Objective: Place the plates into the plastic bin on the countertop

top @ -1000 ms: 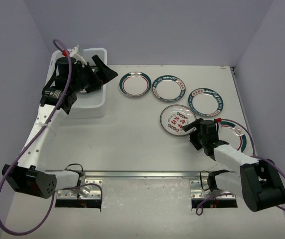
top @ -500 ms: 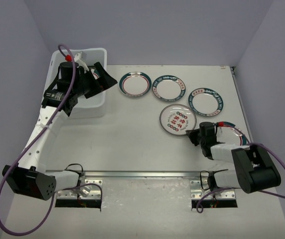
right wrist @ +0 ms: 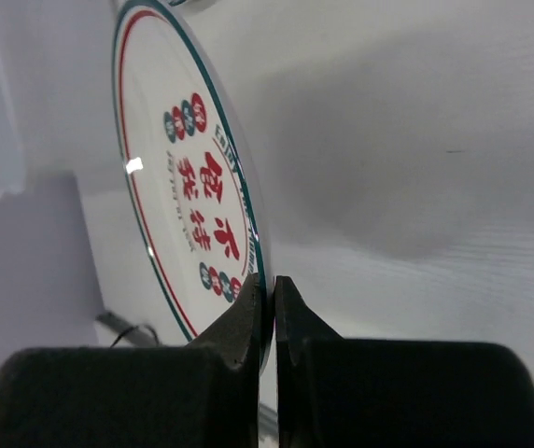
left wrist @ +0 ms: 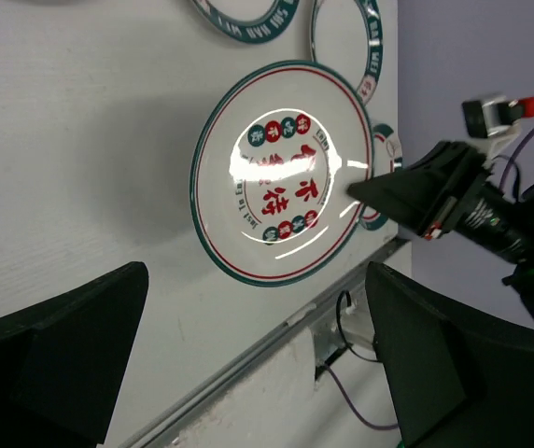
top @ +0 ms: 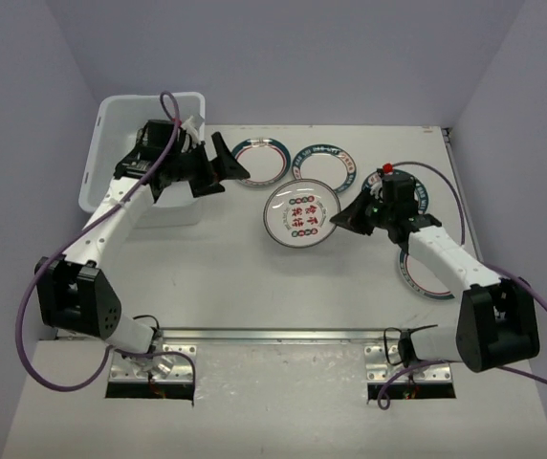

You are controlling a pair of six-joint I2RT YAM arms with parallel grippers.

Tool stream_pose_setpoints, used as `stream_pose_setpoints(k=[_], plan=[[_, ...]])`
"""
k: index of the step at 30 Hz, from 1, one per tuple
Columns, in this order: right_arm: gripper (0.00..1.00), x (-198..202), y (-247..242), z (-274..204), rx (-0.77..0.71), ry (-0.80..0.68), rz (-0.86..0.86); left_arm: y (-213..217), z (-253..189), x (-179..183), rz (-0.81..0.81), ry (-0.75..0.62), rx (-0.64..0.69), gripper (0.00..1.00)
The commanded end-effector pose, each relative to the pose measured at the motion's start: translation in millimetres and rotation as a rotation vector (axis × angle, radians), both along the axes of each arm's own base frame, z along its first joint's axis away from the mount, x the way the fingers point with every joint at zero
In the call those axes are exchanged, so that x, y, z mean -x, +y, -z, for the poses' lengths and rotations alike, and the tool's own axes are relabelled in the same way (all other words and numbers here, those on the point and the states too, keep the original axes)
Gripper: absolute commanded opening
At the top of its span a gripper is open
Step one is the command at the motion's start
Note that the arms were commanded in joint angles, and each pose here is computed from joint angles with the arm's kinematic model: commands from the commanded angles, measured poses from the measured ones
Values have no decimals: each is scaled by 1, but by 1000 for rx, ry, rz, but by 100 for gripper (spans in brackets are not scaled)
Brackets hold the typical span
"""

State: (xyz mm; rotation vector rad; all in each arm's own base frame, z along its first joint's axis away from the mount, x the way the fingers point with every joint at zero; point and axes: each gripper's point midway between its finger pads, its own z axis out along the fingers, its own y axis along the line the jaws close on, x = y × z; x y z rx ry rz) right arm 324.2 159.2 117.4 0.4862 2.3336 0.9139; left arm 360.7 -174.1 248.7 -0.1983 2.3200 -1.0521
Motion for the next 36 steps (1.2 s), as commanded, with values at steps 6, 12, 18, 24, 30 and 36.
stream_pose_setpoints(k=[6,12,18,24,30,36], plan=[[0,29,68,-124,-319,-187,-558,-37,17,21,268,33,142,94],[0,23,75,-140,-392,-194,-577,-44,6,19,301,12,180,7],[89,10,65,-113,-281,-125,-467,-21,-14,-12,118,-45,116,0],[99,3,26,-73,-21,-28,-265,108,-44,-70,-407,-67,112,0],[99,22,19,-54,-12,21,-246,268,-25,-83,-1048,-52,20,0],[99,35,13,-54,0,3,-253,328,13,-138,-1169,37,-41,0]])
